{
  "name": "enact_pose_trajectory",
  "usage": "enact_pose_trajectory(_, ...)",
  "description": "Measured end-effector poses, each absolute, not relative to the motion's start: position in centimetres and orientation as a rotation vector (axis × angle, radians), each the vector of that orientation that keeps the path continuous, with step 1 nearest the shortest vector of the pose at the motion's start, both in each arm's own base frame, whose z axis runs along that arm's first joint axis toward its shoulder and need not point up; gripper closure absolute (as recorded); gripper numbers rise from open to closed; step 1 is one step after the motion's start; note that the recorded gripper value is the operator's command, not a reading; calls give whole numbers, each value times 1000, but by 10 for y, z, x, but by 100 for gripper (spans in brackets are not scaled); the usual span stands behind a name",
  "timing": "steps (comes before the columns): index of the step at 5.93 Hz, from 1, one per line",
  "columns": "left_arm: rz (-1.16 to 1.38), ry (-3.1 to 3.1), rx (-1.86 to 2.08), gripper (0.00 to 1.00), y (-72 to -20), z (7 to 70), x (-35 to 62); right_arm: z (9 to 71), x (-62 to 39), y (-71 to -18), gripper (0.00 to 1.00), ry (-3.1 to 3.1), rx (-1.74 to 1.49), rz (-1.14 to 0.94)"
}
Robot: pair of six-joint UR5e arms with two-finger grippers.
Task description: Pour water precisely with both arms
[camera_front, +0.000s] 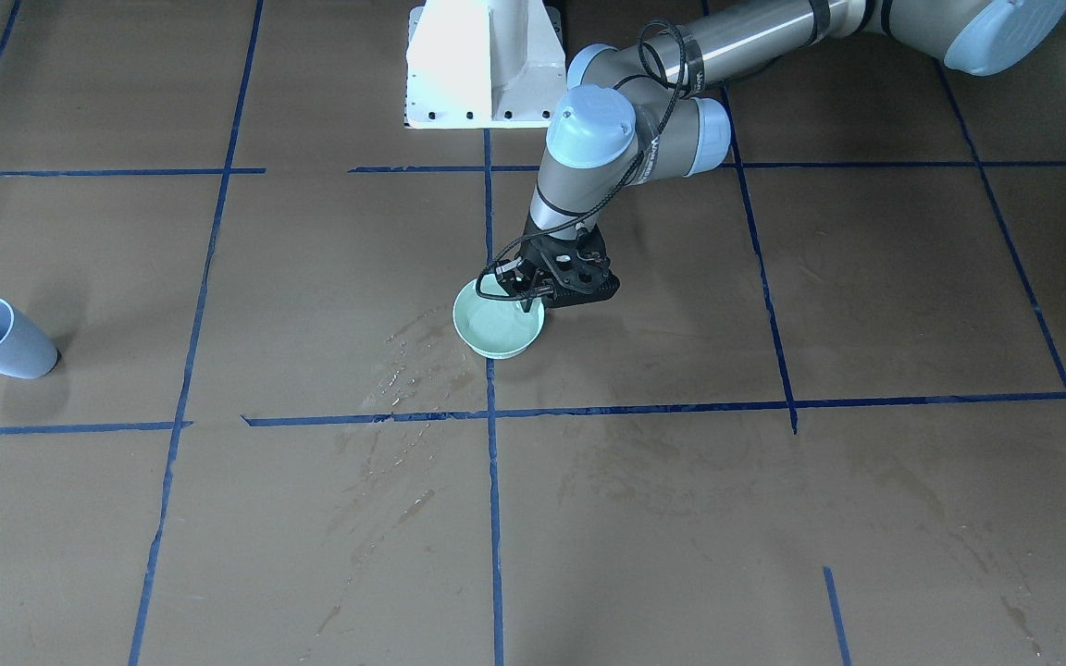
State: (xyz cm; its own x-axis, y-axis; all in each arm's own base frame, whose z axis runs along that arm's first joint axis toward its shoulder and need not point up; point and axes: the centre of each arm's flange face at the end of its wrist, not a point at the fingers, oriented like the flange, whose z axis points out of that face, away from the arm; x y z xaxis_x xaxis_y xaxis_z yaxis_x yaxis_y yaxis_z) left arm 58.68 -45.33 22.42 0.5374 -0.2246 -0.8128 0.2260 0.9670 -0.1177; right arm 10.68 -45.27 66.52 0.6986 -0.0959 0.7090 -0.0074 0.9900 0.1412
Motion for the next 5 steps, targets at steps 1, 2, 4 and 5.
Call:
enact_pose_trajectory(1, -264, 966, 3, 95, -453, 225, 587, 665, 107, -453, 0, -796, 138, -49)
enact_pose_trajectory(2, -263, 966, 6, 95, -454, 225, 585, 665, 107, -453, 0, -796, 138, -49)
enact_pose_trajectory(4, -278, 970, 13, 96, -467, 224, 572, 665, 107, -453, 0, -795, 137, -48)
enact_pose_trajectory(5, -276, 978, 5, 96, -481, 224, 557, 666, 107, -452, 0, -795, 136, -49)
